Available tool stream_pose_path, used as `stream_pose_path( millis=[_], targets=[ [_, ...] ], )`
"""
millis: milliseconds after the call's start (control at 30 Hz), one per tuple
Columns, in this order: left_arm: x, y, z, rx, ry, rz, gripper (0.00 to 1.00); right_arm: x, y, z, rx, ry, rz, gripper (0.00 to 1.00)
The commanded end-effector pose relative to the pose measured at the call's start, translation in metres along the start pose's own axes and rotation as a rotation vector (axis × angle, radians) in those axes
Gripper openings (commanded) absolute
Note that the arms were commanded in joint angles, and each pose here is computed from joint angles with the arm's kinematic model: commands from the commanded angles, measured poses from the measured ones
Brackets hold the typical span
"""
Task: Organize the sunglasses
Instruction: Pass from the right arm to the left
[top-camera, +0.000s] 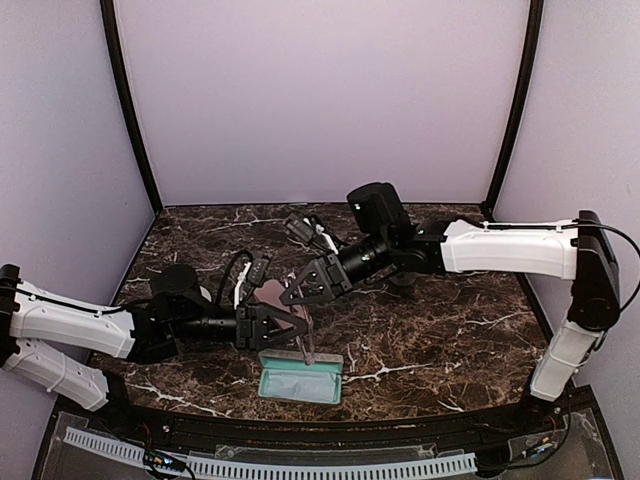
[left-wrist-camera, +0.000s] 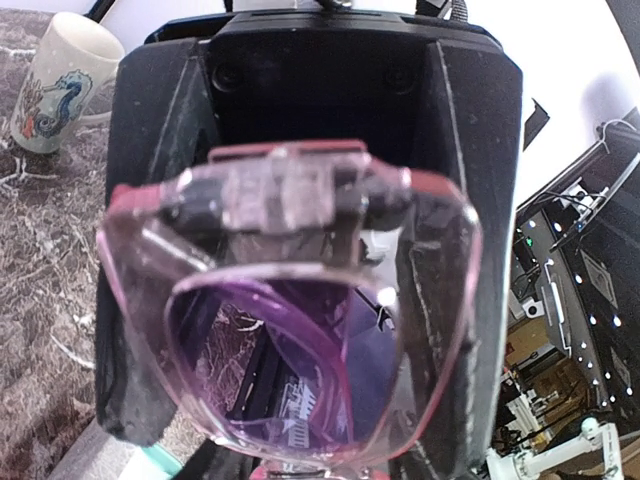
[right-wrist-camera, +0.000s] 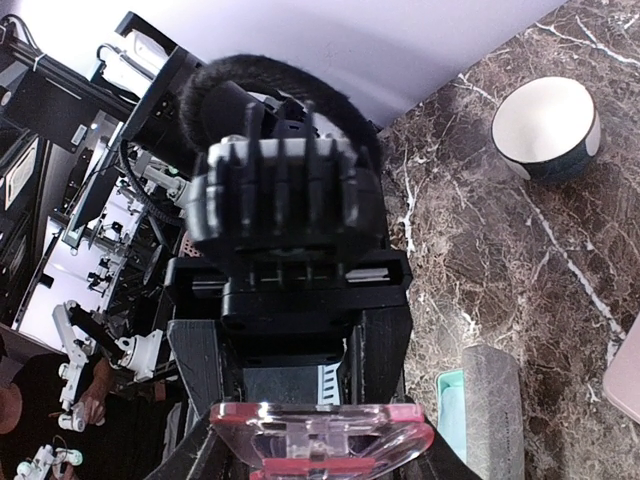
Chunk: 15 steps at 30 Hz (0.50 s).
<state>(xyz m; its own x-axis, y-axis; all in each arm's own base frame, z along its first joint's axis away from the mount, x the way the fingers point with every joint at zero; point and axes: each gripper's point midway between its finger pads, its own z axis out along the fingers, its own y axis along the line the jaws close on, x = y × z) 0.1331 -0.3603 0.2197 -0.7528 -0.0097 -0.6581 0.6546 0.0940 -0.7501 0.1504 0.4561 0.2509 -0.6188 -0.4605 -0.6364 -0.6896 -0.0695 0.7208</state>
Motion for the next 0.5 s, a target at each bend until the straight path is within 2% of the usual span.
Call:
stream_pose_path(
  millis=[0,300,467],
  targets=[
    [-0.008,-0.004,-0.002,-0.009,-0.018,0.022,0.43,-0.002,0.002,0.005,-0.02,0.01,-0.024,0.27],
    [-0.012,0.005,-0.003,-0.054,-0.053,0.009,0.22,0.002,0.0,0.006,-0.022,0.024,-0.019,0.27],
    [-0.011,0.008,-0.004,-0.065,-0.057,-0.004,0.15,0.004,-0.001,0.006,-0.019,0.027,-0.014,0.3]
  ],
)
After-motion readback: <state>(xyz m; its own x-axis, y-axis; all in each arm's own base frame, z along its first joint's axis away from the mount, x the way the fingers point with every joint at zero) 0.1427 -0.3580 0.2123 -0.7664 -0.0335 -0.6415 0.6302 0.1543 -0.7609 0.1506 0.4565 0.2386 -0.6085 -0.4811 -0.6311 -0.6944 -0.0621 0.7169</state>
